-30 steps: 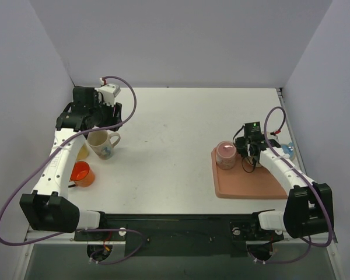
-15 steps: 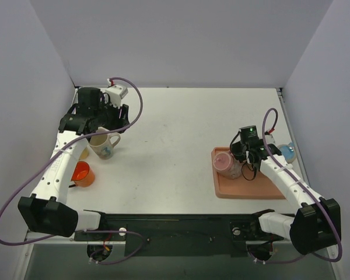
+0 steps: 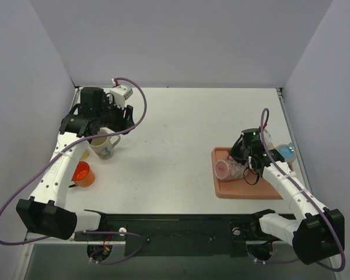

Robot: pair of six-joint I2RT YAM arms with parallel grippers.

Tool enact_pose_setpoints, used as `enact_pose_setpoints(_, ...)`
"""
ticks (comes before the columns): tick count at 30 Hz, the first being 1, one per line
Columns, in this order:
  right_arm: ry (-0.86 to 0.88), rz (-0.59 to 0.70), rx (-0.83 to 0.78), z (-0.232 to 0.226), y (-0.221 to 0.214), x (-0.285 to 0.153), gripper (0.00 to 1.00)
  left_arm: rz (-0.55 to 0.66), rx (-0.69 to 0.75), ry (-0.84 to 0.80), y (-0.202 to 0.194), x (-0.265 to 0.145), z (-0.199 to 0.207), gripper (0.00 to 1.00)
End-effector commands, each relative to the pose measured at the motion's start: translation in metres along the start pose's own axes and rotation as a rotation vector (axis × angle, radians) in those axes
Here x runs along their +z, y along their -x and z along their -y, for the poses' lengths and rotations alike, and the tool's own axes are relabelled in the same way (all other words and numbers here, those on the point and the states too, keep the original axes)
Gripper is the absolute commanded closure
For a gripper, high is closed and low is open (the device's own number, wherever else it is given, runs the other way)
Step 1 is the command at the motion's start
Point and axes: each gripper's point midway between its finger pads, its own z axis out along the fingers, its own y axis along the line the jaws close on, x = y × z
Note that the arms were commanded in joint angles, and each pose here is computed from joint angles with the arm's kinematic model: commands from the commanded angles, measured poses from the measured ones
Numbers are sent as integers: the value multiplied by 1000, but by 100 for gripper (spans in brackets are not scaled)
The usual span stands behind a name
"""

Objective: Turn the mug right side up

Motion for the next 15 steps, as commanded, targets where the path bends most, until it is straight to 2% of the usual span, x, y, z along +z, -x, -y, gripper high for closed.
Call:
enact_pose_setpoints(1,118,31,-98,-22,8,-12,100,80,26,-24,25,-17,10,39)
enact_pose_setpoints(4,128,38,-140,-21,9,-13,100,80,29,-22,26,-17,10,39)
enact_pose_setpoints(15,-38,-38,-209,18,-8,9,100,74,34,-24,23,-14,10,39)
